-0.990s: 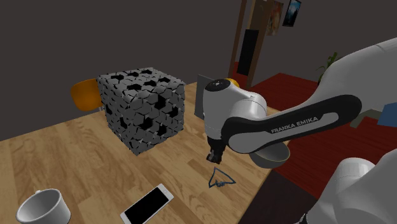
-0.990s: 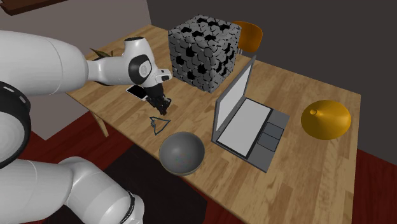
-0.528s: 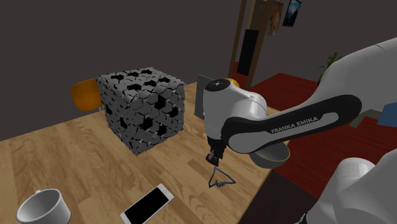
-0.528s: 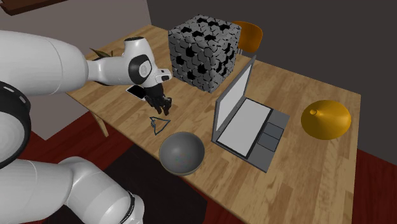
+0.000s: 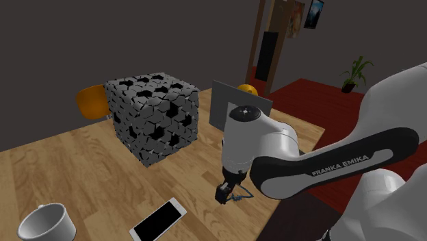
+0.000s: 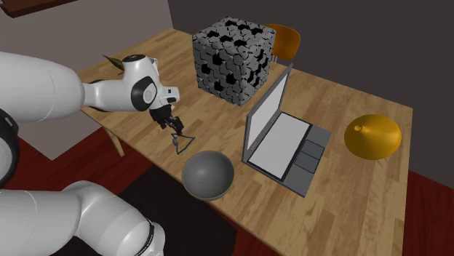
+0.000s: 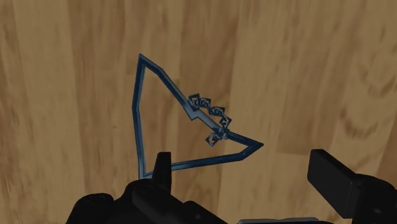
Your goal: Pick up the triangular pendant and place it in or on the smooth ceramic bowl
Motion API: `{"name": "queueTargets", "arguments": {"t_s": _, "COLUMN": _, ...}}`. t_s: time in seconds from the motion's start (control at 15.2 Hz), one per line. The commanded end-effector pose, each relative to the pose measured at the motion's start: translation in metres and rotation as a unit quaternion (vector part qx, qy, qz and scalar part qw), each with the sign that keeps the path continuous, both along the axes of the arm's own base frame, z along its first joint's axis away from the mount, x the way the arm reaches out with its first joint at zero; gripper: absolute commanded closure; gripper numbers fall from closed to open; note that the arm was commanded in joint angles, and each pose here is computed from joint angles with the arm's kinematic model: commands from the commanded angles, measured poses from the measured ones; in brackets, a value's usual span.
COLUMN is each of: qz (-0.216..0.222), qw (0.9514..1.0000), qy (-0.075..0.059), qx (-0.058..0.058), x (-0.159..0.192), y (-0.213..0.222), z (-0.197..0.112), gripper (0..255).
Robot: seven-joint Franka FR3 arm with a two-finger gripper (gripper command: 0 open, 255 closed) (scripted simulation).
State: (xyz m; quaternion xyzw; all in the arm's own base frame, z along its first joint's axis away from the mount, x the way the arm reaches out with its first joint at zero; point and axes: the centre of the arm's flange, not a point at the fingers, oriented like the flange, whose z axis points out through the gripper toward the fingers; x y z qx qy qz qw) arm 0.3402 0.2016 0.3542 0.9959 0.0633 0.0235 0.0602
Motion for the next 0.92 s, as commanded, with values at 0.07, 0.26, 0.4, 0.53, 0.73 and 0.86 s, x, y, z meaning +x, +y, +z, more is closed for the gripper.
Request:
{"name": "queueTargets", "arguments": {"t_s": 0.07, "qz": -0.003, "qw": 1.0000, "qy": -0.002, "qx": 0.002, "x": 0.000, "y": 0.000, "z": -0.016, "gripper": 0}}
{"name": "queueTargets", "arguments": {"t_s": 0.26, "qz": -0.003, "qw": 1.0000, "qy": -0.002, "qx": 0.002, "x": 0.001, "y": -0.002, "z": -0.031, "gripper": 0}}
{"name": "queueTargets", "arguments": {"t_s": 0.4, "qz": -0.003, "qw": 1.0000, "qy": -0.002, "qx": 0.002, "x": 0.001, "y": -0.002, "z": -0.034, "gripper": 0}}
{"name": "queueTargets", "arguments": {"t_s": 0.53, "qz": -0.003, "qw": 1.0000, "qy": -0.002, "qx": 0.002, "x": 0.001, "y": -0.002, "z": -0.034, "gripper": 0}}
{"name": "queueTargets", "arguments": {"t_s": 0.73, "qz": -0.003, "qw": 1.0000, "qy": -0.002, "qx": 0.002, "x": 0.001, "y": -0.002, "z": -0.034, "gripper": 0}}
{"name": "queueTargets", "arguments": {"t_s": 0.86, "qz": -0.003, "qw": 1.0000, "qy": -0.002, "qx": 0.002, "x": 0.001, "y": -0.002, "z": -0.034, "gripper": 255}}
